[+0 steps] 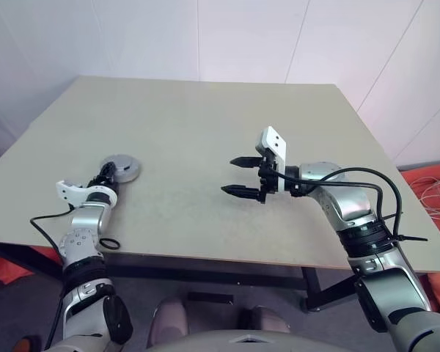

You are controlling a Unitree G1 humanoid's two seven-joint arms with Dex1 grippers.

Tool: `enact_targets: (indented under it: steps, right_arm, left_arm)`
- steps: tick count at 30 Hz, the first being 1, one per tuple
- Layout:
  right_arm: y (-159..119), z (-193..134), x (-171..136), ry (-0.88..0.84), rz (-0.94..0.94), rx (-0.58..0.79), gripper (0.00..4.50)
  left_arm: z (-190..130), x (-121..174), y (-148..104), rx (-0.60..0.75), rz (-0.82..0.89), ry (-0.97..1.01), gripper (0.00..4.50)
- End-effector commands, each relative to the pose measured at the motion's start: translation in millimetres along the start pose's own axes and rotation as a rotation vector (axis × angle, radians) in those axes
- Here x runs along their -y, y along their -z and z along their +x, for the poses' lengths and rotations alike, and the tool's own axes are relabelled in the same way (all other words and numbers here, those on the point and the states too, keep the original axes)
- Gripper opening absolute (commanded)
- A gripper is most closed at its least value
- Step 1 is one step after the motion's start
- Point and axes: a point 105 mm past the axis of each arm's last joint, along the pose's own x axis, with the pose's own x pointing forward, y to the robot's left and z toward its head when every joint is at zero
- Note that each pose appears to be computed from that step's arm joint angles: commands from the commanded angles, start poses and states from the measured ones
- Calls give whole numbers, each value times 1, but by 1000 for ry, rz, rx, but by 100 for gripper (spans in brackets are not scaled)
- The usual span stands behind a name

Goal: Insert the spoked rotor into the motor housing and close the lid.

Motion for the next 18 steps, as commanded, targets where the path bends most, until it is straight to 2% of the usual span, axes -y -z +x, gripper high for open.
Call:
enact_targets:
  steps: [1,9,10,15,16,18]
  right_arm:
    - [-11,-1,-2,-14,-45,26,450]
    - [-8,-2,-3,-10,-42,16,450]
    - [-7,-1,-3,-11,-41,14,450]
    - [-6,-2,-4,-10,-41,10,450]
    - [-6,-2,-4,-10,-41,8,450]
    - [-6,-3,-4,-10,-41,6,450]
  left_arm:
    - [6,19,-10,57,-71,36,210]
    - [5,10,-9,57,-105,-53,210]
    - [4,10,-8,50,-99,-59,283]
    - [-3,8,-4,58,-107,-109,433]
    - [-7,9,-1,56,-104,-123,447]
    - [-13,7,1,65,-101,-163,447]
